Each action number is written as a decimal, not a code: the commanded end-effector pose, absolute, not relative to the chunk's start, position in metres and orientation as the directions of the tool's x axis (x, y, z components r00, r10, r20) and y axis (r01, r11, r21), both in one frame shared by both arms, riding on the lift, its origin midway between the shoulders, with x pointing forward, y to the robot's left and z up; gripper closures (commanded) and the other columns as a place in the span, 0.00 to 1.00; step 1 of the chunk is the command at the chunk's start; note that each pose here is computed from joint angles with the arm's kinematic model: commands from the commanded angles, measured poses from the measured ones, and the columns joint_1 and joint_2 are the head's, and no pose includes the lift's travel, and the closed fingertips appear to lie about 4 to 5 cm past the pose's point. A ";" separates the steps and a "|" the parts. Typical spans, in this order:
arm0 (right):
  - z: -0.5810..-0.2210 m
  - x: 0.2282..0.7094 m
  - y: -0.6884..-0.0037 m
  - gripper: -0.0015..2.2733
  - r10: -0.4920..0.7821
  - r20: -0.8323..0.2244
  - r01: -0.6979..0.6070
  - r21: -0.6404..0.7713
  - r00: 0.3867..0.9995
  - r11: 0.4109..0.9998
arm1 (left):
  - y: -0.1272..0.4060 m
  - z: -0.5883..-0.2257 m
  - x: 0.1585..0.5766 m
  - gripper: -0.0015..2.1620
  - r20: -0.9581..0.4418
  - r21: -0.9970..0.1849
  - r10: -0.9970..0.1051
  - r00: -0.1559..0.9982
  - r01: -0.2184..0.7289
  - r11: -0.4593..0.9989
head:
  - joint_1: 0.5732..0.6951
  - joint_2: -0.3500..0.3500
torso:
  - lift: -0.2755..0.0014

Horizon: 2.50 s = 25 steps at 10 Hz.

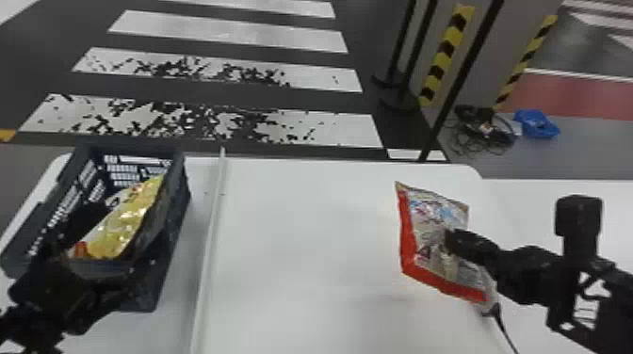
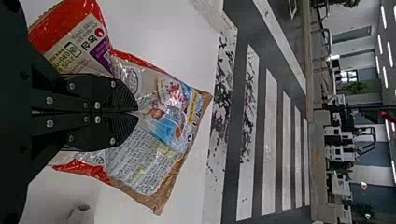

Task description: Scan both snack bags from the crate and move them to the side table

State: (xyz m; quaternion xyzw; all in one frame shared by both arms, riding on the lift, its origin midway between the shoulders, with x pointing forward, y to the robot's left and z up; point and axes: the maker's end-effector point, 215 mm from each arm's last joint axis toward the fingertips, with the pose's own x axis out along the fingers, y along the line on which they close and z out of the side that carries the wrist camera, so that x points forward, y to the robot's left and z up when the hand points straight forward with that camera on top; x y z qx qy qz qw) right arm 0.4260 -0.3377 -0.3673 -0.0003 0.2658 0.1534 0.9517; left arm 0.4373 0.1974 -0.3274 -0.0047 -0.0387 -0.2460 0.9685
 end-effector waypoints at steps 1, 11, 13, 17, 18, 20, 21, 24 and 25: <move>-0.348 0.427 -0.357 0.99 0.273 -0.508 -0.297 0.035 0.817 0.954 | 0.197 -0.331 0.436 0.04 0.071 0.011 -0.478 0.876 0.478 0.878 | 1.00 0.25 | 0.65; -0.361 0.422 -0.511 0.99 0.160 -0.561 -0.176 0.025 0.812 0.984 | 0.208 -0.361 0.449 0.04 0.035 -0.003 -0.448 0.893 0.448 0.894 | 1.00 0.02 | 0.65; -0.366 0.407 -0.543 0.99 0.110 -0.590 -0.125 0.015 0.800 0.992 | 0.211 -0.363 0.452 0.04 0.033 -0.002 -0.443 0.896 0.443 0.896 | 1.00 0.00 | 0.65; -0.390 0.392 -0.589 0.99 0.050 -0.647 -0.051 0.017 0.761 0.999 | 0.217 -0.361 0.457 0.04 0.043 0.002 -0.439 0.897 0.440 0.898 | 1.00 0.00 | 0.65; -0.395 0.396 -0.596 0.99 0.048 -0.645 -0.048 0.017 0.763 0.999 | 0.219 -0.358 0.458 0.04 0.055 0.001 -0.438 0.897 0.439 0.899 | 1.00 0.00 | 0.65; -0.401 0.398 -0.613 0.99 0.020 -0.663 -0.047 -0.022 0.748 0.999 | 0.222 -0.356 0.459 0.04 0.063 0.001 -0.436 0.898 0.437 0.900 | 1.00 0.00 | 0.65; -0.404 0.399 -0.622 0.99 0.009 -0.675 -0.049 -0.041 0.738 0.998 | 0.224 -0.358 0.459 0.04 0.060 -0.001 -0.433 0.900 0.433 0.901 | 1.00 0.00 | 0.65; -0.421 0.394 -0.625 0.99 -0.020 -0.756 -0.068 -0.085 0.654 0.994 | 0.224 -0.353 0.461 0.04 0.074 -0.002 -0.433 0.898 0.435 0.901 | 1.00 0.00 | 0.65; -0.427 0.399 -0.630 0.99 -0.033 -0.768 -0.067 -0.098 0.639 0.993 | 0.224 -0.354 0.460 0.04 0.073 -0.003 -0.436 0.897 0.438 0.899 | 1.00 0.00 | 0.65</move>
